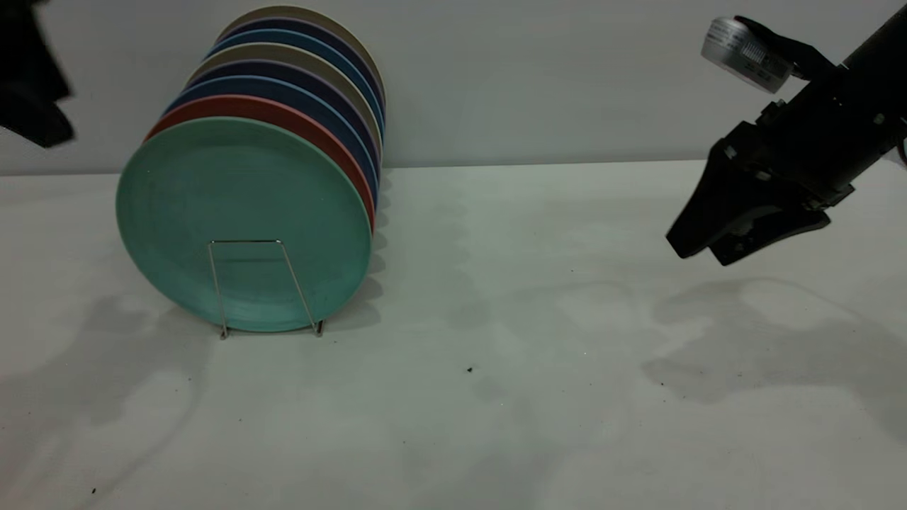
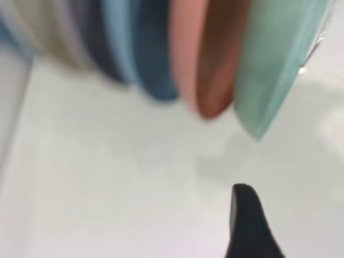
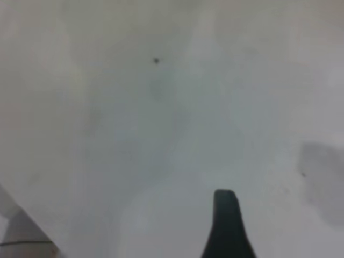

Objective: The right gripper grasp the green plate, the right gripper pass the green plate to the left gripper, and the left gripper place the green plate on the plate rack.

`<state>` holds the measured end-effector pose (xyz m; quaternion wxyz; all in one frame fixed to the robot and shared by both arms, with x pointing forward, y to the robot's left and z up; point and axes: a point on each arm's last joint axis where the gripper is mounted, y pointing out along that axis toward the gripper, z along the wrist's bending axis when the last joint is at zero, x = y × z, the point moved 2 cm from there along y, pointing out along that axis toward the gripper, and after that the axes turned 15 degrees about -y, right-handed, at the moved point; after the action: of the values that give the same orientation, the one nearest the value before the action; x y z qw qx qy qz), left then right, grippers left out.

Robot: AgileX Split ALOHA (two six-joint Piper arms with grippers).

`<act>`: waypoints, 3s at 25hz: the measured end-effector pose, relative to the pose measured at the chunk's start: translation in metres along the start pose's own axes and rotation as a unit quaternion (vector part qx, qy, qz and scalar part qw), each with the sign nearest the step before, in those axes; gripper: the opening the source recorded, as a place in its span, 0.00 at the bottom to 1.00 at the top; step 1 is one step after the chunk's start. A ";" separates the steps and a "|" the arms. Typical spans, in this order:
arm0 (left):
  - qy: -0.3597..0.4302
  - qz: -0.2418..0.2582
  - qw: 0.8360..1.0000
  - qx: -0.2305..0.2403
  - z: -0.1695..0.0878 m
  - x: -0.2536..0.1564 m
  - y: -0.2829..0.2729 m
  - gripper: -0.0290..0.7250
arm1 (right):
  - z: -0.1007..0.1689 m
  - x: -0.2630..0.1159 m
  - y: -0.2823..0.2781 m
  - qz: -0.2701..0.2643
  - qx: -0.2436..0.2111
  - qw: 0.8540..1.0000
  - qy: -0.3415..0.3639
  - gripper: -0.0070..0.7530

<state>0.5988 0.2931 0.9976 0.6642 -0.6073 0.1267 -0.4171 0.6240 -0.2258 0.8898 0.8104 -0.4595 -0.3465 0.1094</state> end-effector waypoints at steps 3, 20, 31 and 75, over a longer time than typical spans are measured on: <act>-0.220 -0.001 0.975 0.007 0.000 -0.004 -0.019 0.65 | -0.004 0.013 -0.025 0.020 -0.052 0.998 0.004 0.76; -0.518 0.073 0.842 0.134 -0.051 -0.086 -0.138 0.65 | 0.054 -0.052 -0.141 0.228 -0.255 0.928 0.147 0.70; -0.519 -0.048 0.850 0.079 -0.152 -0.149 -0.182 0.65 | 0.159 -0.131 -0.177 0.130 -0.219 0.961 0.111 0.70; -0.437 -0.164 0.881 0.080 -0.223 -0.214 -0.159 0.65 | 0.245 -0.232 -0.198 -0.166 -0.342 0.923 -0.057 0.70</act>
<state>0.2521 0.3017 1.0192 0.6205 -0.6846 -0.3121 -0.2210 0.2634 -0.2867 1.0279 0.5898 -0.6376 -0.4794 -0.1256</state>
